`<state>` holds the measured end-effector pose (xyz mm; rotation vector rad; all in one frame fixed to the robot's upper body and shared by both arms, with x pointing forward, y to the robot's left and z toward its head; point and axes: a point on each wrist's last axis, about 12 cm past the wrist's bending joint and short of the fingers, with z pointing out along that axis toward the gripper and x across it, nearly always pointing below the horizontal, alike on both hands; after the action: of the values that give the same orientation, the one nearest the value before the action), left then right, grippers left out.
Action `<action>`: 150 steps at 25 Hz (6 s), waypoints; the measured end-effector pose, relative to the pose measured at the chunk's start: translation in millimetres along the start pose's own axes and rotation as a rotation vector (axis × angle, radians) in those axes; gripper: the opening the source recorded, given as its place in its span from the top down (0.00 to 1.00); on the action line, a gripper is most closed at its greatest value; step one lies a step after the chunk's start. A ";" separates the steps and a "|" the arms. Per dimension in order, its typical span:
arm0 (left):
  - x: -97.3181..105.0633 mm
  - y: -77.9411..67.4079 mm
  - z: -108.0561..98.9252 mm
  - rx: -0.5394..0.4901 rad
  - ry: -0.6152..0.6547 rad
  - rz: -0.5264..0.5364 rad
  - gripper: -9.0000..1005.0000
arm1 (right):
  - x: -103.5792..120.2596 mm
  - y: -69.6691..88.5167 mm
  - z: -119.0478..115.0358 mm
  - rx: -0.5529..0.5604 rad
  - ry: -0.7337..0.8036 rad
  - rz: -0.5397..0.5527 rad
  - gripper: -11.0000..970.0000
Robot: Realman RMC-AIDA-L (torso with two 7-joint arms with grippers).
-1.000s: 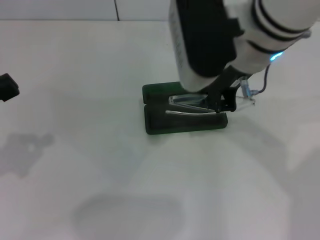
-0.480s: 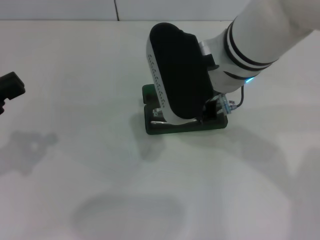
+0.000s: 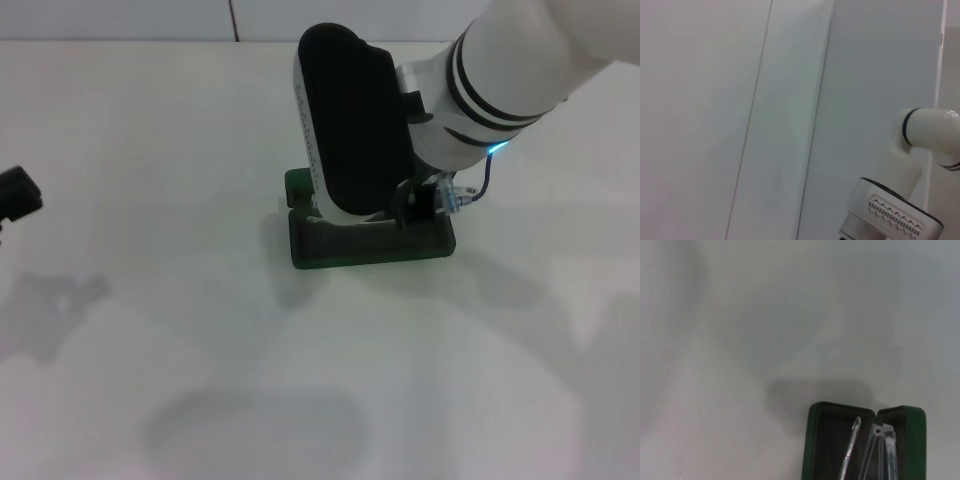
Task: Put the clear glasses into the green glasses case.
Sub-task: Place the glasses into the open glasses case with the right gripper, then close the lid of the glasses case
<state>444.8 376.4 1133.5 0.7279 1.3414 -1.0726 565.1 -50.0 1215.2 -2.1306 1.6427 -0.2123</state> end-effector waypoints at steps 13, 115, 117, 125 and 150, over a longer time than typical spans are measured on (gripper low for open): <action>6.0 11.8 2.5 -0.016 0.145 -0.022 0.94 | -2.5 -0.3 17.3 0.038 0.021 0.000 0.87; 20.7 18.3 2.7 -0.086 0.233 -0.046 0.93 | -6.3 14.6 56.9 0.118 0.053 -0.021 0.84; 20.7 18.3 2.7 -0.086 0.233 -0.046 0.93 | -6.8 15.4 56.3 0.116 0.054 -0.021 0.84; 21.5 17.2 1.2 -0.090 0.234 -0.049 0.93 | -8.9 20.7 51.9 0.099 0.053 -0.018 0.84; 23.2 11.8 -7.4 -0.123 0.215 -0.051 0.93 | -7.9 36.0 44.8 0.114 -0.025 0.026 0.83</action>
<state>450.5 383.2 1107.9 0.7361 1.6032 -0.9623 548.2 -38.6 1160.9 -2.0187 1.6041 -0.2640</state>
